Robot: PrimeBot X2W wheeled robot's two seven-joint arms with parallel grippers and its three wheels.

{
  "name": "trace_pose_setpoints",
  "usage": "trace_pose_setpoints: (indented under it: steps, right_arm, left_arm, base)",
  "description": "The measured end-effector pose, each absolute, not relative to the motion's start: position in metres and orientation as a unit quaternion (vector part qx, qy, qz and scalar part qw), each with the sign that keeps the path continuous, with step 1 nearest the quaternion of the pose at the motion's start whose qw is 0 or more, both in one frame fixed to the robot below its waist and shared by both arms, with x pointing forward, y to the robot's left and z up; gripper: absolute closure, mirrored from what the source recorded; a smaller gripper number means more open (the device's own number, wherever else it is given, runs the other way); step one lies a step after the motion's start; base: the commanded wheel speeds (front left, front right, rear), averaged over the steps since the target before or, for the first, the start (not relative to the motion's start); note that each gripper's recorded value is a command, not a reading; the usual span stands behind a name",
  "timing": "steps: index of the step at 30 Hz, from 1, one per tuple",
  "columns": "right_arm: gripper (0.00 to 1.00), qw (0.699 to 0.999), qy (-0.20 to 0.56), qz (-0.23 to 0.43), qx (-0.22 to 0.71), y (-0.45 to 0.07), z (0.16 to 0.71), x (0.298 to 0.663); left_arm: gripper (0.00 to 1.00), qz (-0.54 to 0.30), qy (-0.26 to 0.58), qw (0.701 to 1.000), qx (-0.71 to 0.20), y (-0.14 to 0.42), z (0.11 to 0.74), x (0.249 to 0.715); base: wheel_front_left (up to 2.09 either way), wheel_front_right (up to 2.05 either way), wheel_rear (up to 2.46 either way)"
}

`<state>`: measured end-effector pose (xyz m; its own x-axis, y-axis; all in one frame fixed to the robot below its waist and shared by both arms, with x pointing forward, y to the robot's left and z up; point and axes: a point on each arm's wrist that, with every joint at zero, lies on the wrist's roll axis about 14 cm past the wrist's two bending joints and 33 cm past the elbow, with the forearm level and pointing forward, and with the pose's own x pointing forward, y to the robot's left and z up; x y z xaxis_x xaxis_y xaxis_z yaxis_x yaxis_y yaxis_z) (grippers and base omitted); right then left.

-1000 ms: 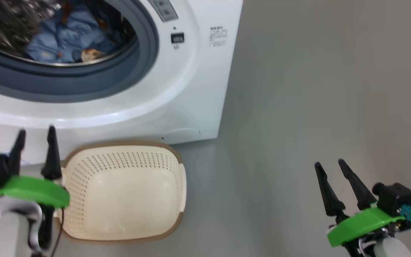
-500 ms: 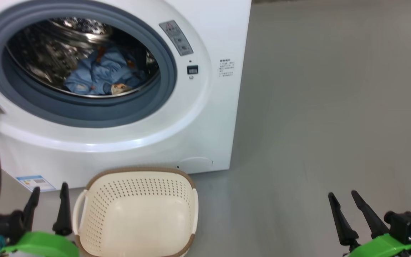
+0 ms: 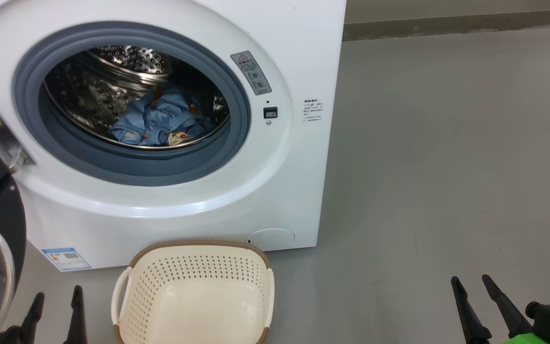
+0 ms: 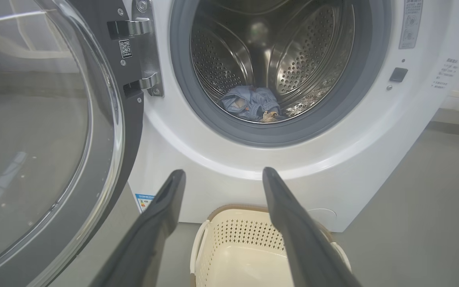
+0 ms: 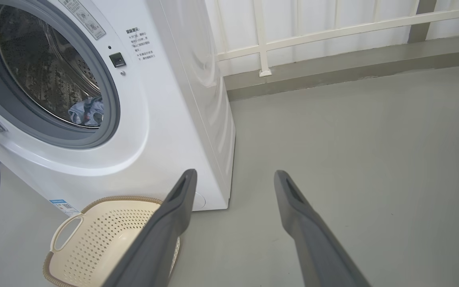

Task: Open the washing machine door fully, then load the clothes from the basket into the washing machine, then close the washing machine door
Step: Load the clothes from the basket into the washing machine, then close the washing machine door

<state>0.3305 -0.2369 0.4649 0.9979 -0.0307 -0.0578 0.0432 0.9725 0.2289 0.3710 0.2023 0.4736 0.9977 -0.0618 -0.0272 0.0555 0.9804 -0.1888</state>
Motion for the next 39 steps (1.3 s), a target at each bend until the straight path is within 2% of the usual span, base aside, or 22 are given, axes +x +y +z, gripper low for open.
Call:
trace_pose_setpoints:
  steps: [28, 39]
  right_arm:
    - [0.0, 0.992, 0.036, -0.021, 0.116, -0.2376, 0.459, 0.3283]
    - [0.0, 0.992, 0.039, -0.016, 0.116, -0.2348, 0.4578, 0.3313]
  left_arm:
    - [0.0, -0.02, 0.009, 0.995, -0.096, 0.2052, 0.4763, 0.3681]
    - [0.0, -0.024, 0.01, 0.995, -0.099, 0.2024, 0.4759, 0.3677]
  base:
    - [-0.01, 0.01, 0.0]
    - [-0.96, 0.96, 0.0]
